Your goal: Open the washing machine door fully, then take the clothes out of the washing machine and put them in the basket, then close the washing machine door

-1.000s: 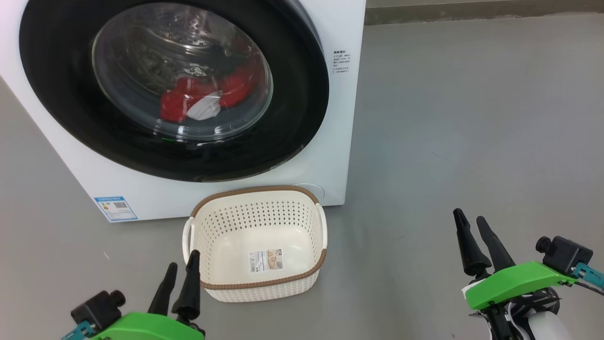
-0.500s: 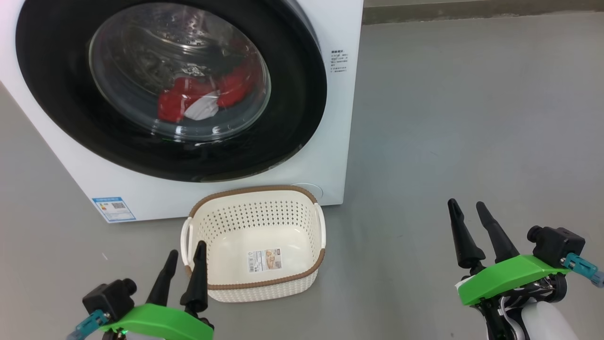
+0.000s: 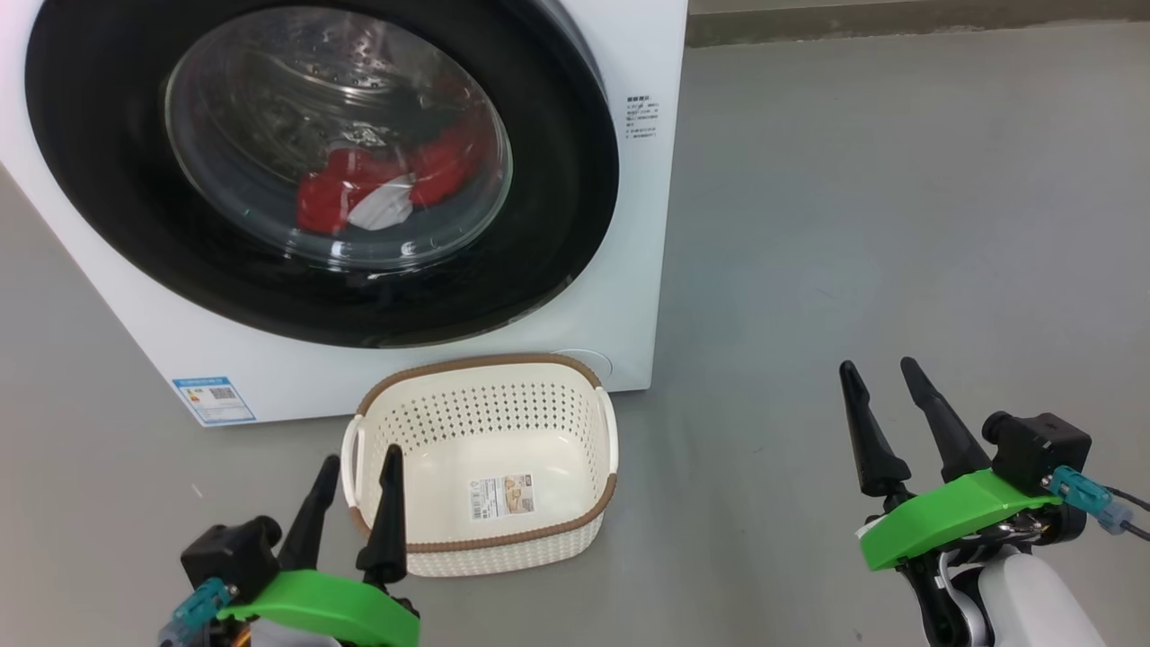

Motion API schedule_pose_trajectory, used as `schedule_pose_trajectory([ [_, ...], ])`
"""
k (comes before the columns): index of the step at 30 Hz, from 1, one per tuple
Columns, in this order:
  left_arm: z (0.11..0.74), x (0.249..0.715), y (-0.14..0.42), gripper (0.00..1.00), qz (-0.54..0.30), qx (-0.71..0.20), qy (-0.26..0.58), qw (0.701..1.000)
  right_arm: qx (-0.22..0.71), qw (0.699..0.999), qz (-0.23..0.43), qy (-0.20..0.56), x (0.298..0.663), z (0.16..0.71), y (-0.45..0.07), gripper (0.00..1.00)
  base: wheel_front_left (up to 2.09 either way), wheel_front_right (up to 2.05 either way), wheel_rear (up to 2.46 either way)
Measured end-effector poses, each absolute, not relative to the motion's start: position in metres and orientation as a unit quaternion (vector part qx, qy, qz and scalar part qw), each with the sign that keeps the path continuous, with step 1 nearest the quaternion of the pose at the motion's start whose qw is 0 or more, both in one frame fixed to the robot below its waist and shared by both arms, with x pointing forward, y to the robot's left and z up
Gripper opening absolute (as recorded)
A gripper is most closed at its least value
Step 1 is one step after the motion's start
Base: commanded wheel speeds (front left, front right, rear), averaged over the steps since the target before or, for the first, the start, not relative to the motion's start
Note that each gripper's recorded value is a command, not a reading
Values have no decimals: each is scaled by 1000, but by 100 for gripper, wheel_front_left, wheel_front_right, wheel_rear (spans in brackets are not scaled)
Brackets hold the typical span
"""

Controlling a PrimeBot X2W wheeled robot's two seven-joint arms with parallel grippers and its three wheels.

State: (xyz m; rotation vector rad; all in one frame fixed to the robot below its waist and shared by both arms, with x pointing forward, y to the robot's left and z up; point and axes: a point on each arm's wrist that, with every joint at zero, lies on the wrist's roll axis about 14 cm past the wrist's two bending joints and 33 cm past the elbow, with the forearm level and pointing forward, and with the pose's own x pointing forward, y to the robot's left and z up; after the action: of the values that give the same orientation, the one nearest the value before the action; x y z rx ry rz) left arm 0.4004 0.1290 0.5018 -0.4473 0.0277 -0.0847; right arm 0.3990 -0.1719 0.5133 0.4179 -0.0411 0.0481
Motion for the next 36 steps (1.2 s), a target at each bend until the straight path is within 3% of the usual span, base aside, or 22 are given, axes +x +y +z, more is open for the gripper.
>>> schedule_pose_trajectory([
  [28,531,411,114,100,-71,-86,-55,992,44,995,64,-56,409,530,-157,100,0,0,0],
  [36,529,410,115,100,-68,-85,-52,993,43,995,65,-59,409,531,-157,100,0,0,0],
])
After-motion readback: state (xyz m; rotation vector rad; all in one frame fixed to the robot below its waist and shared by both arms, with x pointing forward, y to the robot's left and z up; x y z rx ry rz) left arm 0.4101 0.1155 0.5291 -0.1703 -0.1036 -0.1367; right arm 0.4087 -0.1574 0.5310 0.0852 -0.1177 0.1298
